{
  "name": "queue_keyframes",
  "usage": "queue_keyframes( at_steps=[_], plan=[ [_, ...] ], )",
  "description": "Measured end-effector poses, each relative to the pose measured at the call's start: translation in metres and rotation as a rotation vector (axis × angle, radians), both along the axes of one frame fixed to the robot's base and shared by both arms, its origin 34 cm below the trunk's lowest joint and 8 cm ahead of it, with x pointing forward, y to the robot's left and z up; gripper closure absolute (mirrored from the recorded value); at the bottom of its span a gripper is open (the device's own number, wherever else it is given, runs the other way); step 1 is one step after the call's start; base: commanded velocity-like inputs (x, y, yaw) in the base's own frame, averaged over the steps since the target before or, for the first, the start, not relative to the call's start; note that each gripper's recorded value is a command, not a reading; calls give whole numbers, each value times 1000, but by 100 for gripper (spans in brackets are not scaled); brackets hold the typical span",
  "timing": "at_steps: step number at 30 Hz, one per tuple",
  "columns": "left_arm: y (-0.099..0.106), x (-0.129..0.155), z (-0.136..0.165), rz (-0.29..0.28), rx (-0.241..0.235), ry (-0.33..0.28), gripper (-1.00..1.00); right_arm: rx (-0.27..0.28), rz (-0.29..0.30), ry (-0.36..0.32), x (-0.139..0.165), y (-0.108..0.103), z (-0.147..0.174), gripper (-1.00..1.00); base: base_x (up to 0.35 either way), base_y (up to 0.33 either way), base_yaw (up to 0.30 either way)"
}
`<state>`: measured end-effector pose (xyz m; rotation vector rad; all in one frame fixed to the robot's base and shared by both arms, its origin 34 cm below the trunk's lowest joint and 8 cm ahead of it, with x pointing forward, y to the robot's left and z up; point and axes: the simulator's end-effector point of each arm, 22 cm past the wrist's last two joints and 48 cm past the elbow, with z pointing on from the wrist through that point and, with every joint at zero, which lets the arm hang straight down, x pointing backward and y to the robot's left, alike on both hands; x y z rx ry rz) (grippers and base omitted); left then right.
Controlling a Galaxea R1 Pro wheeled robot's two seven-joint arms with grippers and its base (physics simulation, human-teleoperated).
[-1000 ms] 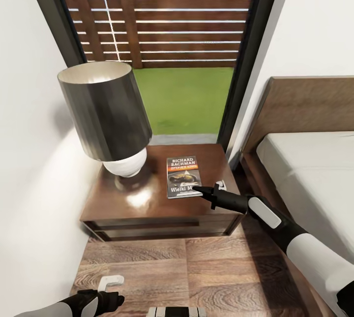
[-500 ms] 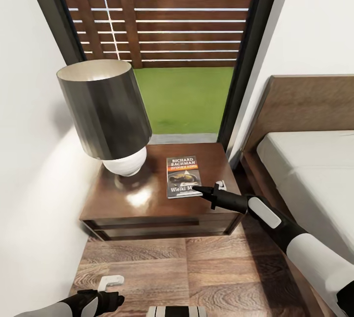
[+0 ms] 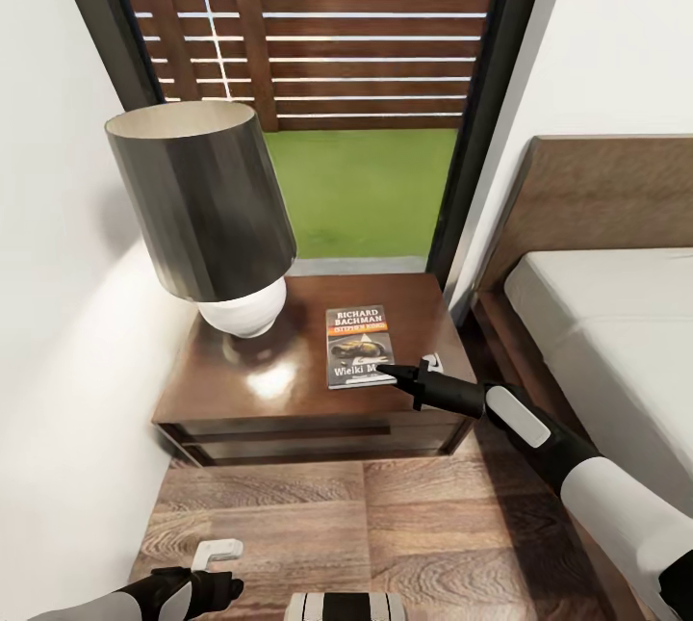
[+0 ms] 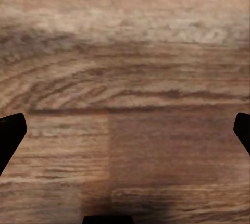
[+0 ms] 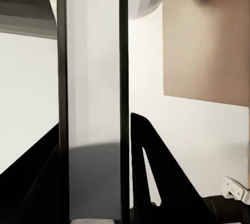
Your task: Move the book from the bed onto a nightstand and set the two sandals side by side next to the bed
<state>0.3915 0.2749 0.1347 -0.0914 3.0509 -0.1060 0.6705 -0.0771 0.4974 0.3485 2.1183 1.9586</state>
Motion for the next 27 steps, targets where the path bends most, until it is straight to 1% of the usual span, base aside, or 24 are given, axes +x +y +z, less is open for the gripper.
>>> queue_keyframes(
  at_steps=[12, 21, 27],
  plan=[
    [0, 0, 0, 1, 0, -1, -100, -1, 1, 0, 0, 0, 0, 100, 2, 0, 0],
    [0, 0, 0, 1, 0, -1, -100, -2, 1, -1, 0, 0, 0, 100, 209, 0, 0],
    [0, 0, 0, 1, 0, 1, -100, -1, 1, 0, 0, 0, 0, 100, 91, 0, 0]
  ],
)
